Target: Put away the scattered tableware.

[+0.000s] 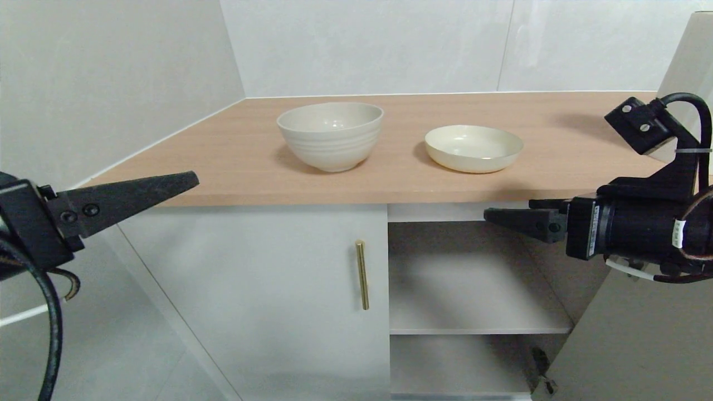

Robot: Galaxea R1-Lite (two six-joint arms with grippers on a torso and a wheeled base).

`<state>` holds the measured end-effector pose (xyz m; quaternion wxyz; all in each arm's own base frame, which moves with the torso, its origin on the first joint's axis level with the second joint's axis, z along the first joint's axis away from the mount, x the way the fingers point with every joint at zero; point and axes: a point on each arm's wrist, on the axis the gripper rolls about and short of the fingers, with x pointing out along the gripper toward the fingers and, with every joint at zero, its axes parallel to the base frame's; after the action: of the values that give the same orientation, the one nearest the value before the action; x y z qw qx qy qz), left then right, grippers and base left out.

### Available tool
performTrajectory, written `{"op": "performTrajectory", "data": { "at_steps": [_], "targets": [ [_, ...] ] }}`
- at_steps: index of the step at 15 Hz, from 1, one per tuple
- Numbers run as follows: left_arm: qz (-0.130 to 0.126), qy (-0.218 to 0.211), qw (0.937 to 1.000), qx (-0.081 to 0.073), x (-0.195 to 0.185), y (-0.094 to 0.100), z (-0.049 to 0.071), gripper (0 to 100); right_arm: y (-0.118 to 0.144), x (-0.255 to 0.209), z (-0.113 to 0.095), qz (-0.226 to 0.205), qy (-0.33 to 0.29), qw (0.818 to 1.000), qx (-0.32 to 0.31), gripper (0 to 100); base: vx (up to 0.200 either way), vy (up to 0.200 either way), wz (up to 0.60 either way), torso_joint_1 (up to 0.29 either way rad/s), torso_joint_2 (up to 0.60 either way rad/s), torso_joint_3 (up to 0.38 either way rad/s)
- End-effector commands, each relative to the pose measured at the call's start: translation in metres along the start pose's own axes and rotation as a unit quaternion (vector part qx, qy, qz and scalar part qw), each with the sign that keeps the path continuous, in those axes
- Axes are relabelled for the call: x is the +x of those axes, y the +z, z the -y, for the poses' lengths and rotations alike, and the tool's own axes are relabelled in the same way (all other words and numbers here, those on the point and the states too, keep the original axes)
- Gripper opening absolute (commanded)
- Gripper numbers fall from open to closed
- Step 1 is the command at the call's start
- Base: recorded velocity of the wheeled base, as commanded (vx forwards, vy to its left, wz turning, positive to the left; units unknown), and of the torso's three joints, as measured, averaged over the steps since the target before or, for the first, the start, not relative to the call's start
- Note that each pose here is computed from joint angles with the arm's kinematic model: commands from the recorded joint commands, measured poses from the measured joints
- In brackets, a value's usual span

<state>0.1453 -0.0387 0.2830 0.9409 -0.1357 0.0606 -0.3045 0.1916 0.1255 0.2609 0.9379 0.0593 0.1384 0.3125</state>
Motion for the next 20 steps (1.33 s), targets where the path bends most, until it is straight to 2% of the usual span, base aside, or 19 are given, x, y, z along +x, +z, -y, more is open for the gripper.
{"op": "performTrajectory", "data": {
  "at_steps": [1, 7, 14, 17, 19, 20],
  "targets": [
    [-0.007, 0.0, 0.9999, -0.008, 0.006, 0.0, -0.002, 100, -0.001, 0.001, 0.001, -0.002, -0.002, 1.0, 0.001, 100, 0.0, 0.0, 0.0, 0.124, -0.31, -0.242],
    [-0.019, 0.003, 0.9997, -0.014, 0.013, -0.004, -0.007, 100, 0.0, 0.002, 0.003, -0.002, -0.005, 1.0, 0.001, 100, 0.0, 0.0, 0.0, 0.114, -0.44, -0.268],
    [-0.037, 0.008, 0.999, -0.023, 0.025, -0.007, -0.013, 100, -0.001, 0.006, 0.008, -0.006, -0.012, 1.0, 0.004, 100, 0.0, 0.0, 0.0, 0.245, -0.47, -0.27],
    [-0.059, 0.0, 0.9978, -0.03, 0.051, -0.006, -0.017, 100, -0.003, 0.025, 0.02, -0.006, -0.034, 0.999, 0.006, 100, 0.0, 0.0, 0.0, 0.196, -0.41, -0.225],
    [-0.07, 0.011, 0.9969, -0.034, 0.076, -0.003, -0.025, 100, 0.007, 0.043, 0.028, -0.008, -0.068, 0.998, 0.015, 100, 0.0, 0.0, 0.0, 0.056, -0.13, -0.078],
    [-0.08, 0.027, 0.9956, -0.039, 0.09, -0.002, -0.03, 100, 0.012, 0.05, 0.03, -0.026, -0.104, 0.994, 0.024, 100, 0.0, 0.0, 0.0, 0.0, 0.0, 0.0]
  ]
}}
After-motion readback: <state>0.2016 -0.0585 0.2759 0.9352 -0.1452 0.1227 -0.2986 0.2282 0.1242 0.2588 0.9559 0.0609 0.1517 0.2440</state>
